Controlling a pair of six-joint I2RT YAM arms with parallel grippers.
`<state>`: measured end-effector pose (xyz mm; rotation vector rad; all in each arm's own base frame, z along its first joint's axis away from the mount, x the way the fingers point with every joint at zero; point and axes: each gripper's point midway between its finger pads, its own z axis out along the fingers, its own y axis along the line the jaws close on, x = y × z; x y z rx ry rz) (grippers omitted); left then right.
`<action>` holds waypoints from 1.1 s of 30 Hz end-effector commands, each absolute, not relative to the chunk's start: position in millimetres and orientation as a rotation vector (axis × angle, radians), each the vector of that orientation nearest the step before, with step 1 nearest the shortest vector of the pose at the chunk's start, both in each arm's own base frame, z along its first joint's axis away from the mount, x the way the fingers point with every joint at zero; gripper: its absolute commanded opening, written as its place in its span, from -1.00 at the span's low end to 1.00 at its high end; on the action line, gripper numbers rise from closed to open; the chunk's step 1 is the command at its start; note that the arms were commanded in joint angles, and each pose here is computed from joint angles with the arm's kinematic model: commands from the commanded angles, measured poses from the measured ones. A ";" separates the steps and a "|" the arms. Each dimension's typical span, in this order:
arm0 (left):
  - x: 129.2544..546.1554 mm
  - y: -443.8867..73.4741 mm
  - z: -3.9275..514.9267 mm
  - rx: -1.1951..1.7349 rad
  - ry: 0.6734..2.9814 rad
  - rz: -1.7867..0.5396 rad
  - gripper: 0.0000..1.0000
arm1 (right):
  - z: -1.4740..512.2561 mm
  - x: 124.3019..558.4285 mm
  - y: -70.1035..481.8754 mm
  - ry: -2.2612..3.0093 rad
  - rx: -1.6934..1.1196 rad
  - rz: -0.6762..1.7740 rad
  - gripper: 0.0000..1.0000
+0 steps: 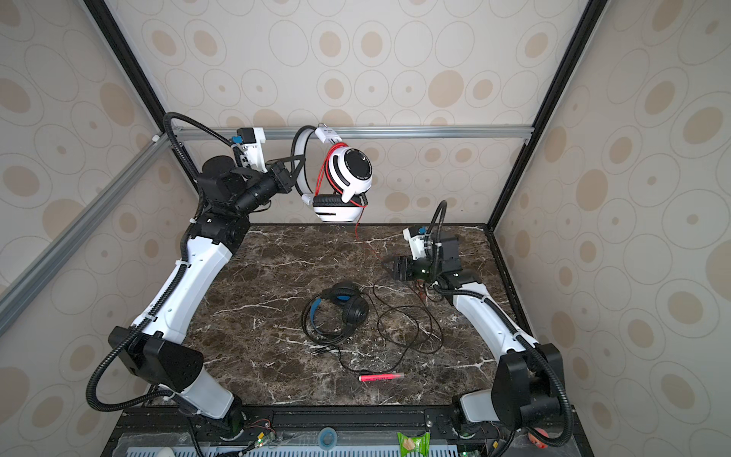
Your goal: Wrap the headphones
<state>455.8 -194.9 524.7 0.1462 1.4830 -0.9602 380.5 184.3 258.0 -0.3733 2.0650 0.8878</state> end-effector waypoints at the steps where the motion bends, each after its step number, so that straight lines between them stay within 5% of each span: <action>1: 437.2 -191.5 572.2 0.170 1.354 -1.014 -1.00 | 316.5 393.9 195.7 1.890 -0.437 0.931 1.00; 17: 436.6 -195.5 566.2 0.173 1.382 -1.047 -1.00 | 418.0 433.1 256.4 1.613 -0.640 0.994 0.99; 21: 437.6 -195.9 565.8 0.169 1.382 -1.054 -1.00 | 425.8 437.9 266.1 1.586 -0.654 1.021 0.82; 24: 438.1 -195.8 566.3 0.165 1.380 -1.056 -1.00 | 430.0 438.7 270.0 1.573 -0.658 1.039 0.53; 28: 440.1 -195.8 564.9 0.156 1.381 -1.062 -1.00 | 425.2 437.6 271.5 1.585 -0.663 1.048 -0.24; 33: 441.2 -195.6 568.4 0.153 1.366 -1.070 -1.00 | 401.7 439.5 268.1 1.651 -0.642 1.032 -0.92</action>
